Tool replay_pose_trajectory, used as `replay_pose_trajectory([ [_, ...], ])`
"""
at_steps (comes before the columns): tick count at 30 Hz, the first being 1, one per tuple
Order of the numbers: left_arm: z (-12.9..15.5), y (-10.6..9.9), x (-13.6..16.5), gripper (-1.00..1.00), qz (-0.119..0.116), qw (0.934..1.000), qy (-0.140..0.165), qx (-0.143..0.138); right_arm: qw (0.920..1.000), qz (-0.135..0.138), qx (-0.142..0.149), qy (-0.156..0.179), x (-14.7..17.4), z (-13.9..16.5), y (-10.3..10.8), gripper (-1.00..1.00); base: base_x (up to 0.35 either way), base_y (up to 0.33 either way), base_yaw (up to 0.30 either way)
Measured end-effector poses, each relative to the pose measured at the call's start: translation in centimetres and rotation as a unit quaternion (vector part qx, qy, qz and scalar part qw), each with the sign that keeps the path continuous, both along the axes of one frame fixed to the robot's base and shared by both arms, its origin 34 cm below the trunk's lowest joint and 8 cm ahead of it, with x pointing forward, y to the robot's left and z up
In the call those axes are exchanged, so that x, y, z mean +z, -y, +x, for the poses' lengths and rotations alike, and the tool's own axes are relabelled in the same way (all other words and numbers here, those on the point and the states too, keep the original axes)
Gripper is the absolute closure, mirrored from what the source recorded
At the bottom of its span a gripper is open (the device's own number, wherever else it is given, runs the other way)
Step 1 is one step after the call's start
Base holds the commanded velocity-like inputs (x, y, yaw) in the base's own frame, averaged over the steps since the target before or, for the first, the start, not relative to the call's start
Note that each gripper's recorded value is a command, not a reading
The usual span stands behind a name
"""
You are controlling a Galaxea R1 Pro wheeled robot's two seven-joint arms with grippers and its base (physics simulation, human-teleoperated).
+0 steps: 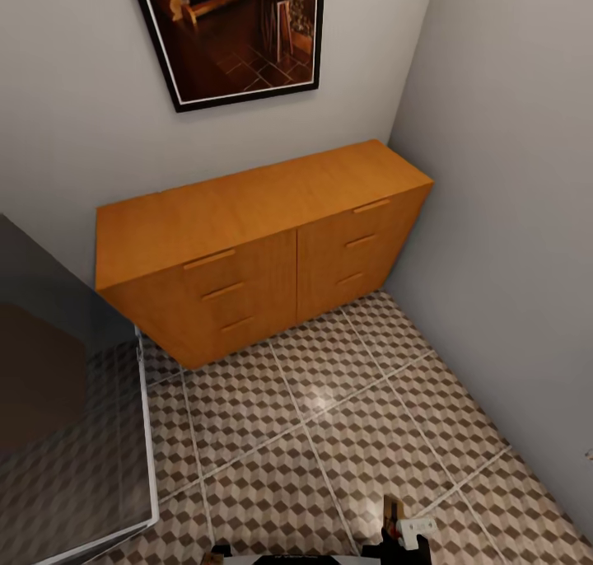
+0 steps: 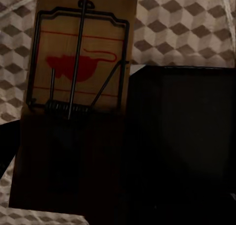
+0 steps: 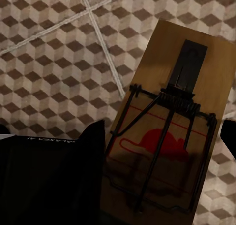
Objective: Take the four mousetraps from the cabinet in the bathroom and place them on the bathroom floor. Make sure all four end up on the same floor surface, and ensure that at least two of them are either under or directly next to the same bathroom sink.
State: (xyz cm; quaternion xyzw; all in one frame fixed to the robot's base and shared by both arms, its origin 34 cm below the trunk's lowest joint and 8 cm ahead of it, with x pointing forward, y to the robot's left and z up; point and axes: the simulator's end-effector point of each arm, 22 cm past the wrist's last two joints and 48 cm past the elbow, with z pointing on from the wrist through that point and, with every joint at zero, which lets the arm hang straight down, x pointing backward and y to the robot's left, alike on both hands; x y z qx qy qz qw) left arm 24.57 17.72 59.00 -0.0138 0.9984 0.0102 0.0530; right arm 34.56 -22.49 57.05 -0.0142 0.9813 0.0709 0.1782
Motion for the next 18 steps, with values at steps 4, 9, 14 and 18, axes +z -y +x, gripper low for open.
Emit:
replay_pose_trajectory([
  [4, 1.3, -0.8, 0.0, 1.00, 0.013, 0.9961, 0.031, -0.082, 1.0000, 0.000, 0.000, 0.003, 0.1, 0.3, 0.0, 1.00, 0.000, 0.000, 0.000],
  [9, 3.1, -1.3, 0.4, 1.00, 0.017, 0.9898, 0.085, -0.113, 1.0000, 0.000, 0.000, 0.007, 0.3, 0.6, 0.0, 1.00, 0.000, 0.000, 0.000],
  [14, 3.7, -2.3, 0.7, 1.00, 0.025, 0.9865, 0.118, -0.111, 0.9999, 0.000, 0.000, 0.011, 0.5, 0.9, 0.0, 1.00, 0.000, 0.000, 0.000],
  [18, 2.2, -4.2, 0.4, 1.00, 0.042, 0.9862, 0.107, -0.118, 0.9999, 0.000, 0.000, 0.014, 0.7, 1.2, 0.0, 1.00, 0.000, 0.000, 0.000],
])
